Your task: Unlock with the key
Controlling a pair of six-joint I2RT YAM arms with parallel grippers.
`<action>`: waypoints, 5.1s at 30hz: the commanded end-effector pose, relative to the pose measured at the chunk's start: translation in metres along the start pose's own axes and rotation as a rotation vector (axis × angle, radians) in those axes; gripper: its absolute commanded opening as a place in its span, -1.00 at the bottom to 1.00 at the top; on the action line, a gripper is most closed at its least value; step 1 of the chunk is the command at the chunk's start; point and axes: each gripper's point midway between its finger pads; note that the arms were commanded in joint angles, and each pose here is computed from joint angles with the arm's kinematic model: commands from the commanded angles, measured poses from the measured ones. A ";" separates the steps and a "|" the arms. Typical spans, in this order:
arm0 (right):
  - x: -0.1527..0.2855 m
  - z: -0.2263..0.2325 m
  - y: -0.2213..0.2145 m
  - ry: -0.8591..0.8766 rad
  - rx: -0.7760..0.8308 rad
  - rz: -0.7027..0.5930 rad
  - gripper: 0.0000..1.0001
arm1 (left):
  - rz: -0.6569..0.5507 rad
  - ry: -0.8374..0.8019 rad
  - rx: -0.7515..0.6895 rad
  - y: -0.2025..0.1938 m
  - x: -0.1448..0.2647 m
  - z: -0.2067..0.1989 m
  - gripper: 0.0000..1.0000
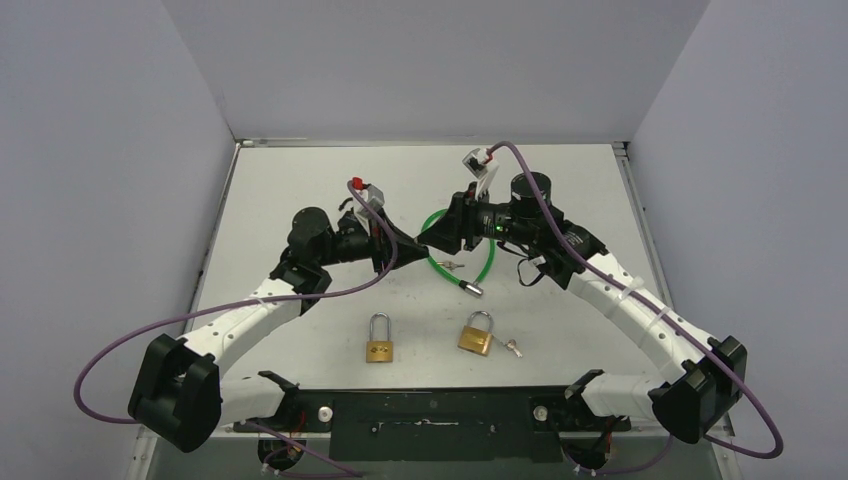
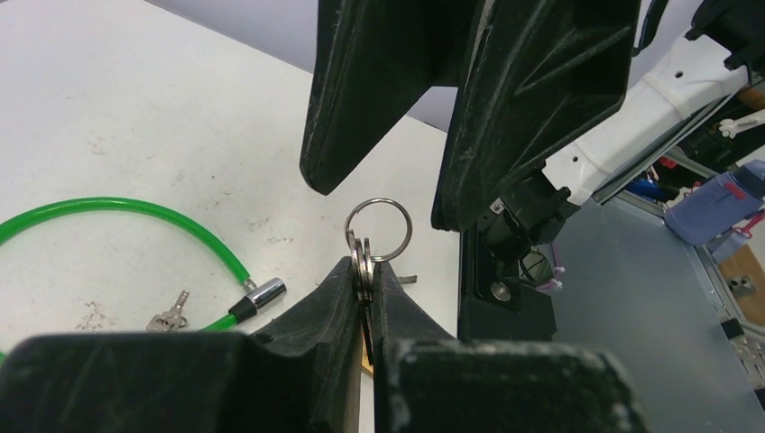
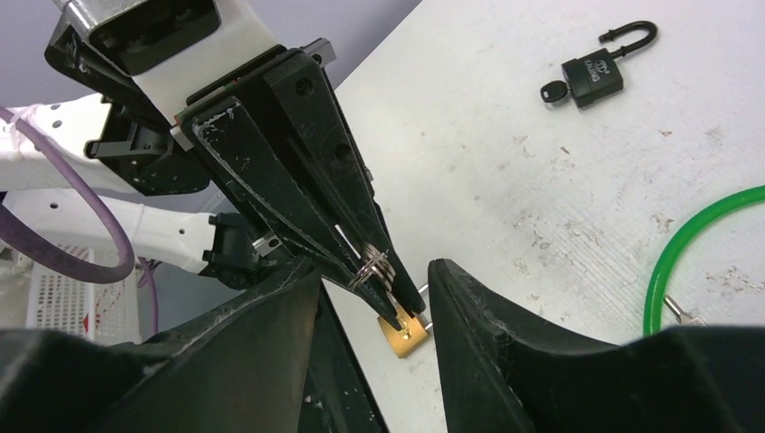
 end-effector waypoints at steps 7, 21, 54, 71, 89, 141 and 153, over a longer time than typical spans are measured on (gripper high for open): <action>-0.005 0.025 0.008 0.179 0.059 0.033 -0.14 | 0.059 -0.133 -0.105 0.014 -0.001 -0.028 -1.00; 0.002 0.028 0.030 0.181 0.035 -0.137 -1.00 | 0.034 -0.145 -0.089 0.032 -0.004 -0.036 -0.26; 0.046 0.049 0.146 0.300 -0.111 -0.623 -1.00 | -0.491 -0.044 0.252 0.167 0.014 -0.047 0.11; 0.040 0.045 0.142 0.301 -0.148 -0.594 -1.00 | -0.429 -0.150 0.205 0.173 0.010 -0.071 -1.00; 0.065 0.020 0.126 0.185 0.116 -0.428 0.48 | -0.243 -0.059 -0.080 0.155 0.012 -0.075 -1.00; 0.037 0.022 0.066 0.224 0.217 -0.126 -1.00 | -0.234 0.317 -0.098 0.146 0.043 -0.011 0.85; 0.028 -0.011 0.026 0.118 0.088 -0.101 -1.00 | -0.417 1.072 0.081 0.102 0.178 0.098 0.95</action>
Point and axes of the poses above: each gripper's point midway between its finger pads, its own x axis back along the fingers, its own z axis along the line the jaws close on, y = z × x, and after that the axes turned 8 degrees about x, right-handed
